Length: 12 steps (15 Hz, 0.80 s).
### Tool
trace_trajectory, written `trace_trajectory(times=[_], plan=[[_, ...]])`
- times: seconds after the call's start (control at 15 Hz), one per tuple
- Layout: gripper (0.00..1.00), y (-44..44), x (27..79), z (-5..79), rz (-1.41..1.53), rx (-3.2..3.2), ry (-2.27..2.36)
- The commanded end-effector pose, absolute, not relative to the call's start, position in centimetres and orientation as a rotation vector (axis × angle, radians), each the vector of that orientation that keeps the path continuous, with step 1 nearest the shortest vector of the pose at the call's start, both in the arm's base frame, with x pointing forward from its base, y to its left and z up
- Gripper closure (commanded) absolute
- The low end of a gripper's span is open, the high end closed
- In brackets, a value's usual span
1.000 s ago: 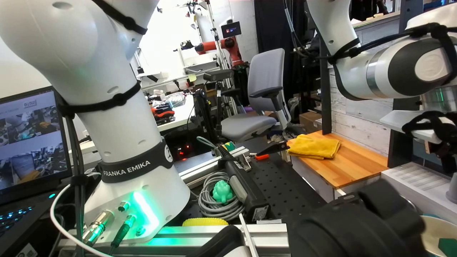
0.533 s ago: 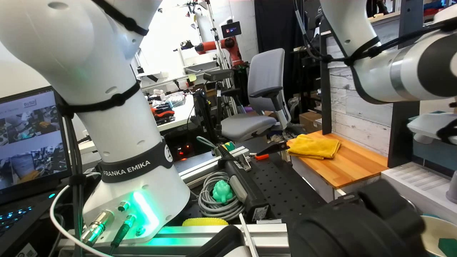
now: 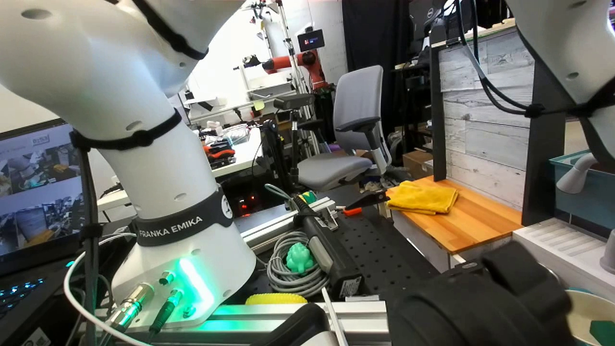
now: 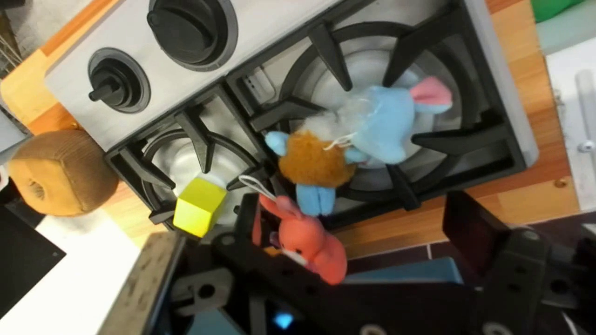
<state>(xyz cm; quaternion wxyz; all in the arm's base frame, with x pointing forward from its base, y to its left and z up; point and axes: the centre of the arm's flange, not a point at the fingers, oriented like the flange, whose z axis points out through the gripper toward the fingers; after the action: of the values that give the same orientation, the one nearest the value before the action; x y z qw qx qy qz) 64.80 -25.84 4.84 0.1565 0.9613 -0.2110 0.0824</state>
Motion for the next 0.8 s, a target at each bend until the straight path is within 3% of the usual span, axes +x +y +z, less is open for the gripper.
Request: trace_trajectory(times=[0.0,0.13,0.73], plan=[[0.27,-26.4,67.0,1.5,0.168,2.747,-0.614],[0.29,-26.0,67.2,0.4,0.12,2.753,-0.617],[0.96,-25.2,68.4,1.6,-0.013,2.775,-0.664]])
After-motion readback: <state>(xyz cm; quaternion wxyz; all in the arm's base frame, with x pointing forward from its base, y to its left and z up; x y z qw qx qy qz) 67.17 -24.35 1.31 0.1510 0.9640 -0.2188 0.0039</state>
